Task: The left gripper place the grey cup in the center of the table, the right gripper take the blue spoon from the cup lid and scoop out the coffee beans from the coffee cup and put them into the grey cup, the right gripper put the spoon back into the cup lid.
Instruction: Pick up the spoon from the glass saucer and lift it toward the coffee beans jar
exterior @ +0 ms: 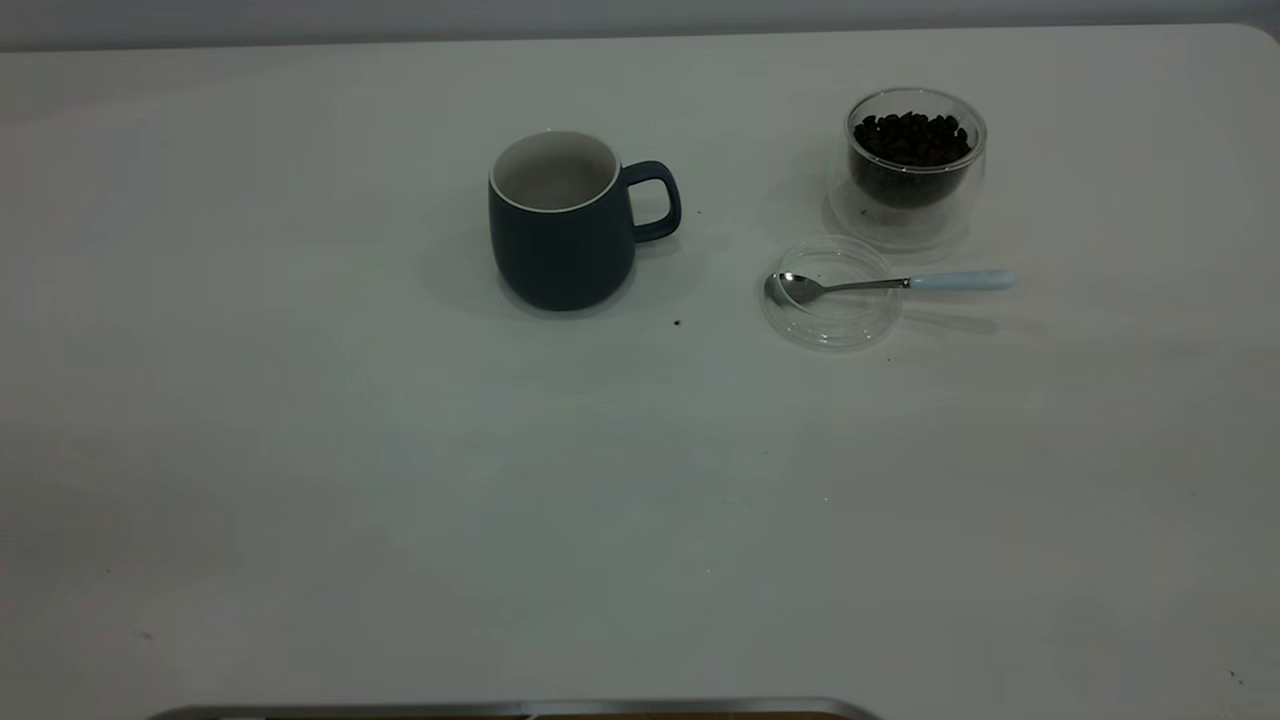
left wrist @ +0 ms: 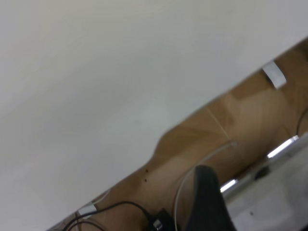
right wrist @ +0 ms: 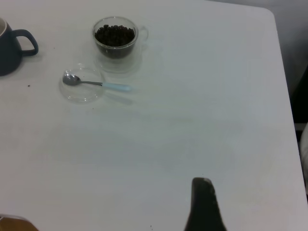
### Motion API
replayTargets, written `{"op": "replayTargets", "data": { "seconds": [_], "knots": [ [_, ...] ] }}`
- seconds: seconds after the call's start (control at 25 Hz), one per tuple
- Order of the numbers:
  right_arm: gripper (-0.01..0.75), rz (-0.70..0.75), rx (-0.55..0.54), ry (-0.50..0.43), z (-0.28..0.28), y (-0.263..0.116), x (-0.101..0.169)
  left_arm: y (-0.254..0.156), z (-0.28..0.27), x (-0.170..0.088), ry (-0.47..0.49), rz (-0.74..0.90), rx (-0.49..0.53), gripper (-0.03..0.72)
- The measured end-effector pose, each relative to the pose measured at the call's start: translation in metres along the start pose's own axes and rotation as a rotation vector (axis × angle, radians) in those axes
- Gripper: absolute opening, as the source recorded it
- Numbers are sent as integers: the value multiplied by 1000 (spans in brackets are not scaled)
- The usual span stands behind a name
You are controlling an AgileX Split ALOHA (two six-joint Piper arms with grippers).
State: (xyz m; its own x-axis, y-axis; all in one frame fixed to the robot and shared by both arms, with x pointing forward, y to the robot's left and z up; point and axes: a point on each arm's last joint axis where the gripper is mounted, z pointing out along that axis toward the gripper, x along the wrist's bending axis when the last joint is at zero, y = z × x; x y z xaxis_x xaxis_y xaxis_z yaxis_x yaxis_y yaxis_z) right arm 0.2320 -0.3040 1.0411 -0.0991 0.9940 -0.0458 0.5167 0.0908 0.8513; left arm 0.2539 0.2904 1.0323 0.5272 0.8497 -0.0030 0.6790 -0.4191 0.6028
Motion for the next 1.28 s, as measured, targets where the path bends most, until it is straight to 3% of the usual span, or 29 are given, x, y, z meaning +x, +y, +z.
{"op": "replayTargets", "data": {
  "seconds": [0.32,0.52,1.28],
  "knots": [
    [565,0,0,0,0,0,0,-13,-11,0,250,-284,-130,592],
    [565,0,0,0,0,0,0,-22,-17,-6,335,-346,-212,592],
    [565,0,0,0,0,0,0,-25,-18,-9,361,-362,-236,592]
  ]
}}
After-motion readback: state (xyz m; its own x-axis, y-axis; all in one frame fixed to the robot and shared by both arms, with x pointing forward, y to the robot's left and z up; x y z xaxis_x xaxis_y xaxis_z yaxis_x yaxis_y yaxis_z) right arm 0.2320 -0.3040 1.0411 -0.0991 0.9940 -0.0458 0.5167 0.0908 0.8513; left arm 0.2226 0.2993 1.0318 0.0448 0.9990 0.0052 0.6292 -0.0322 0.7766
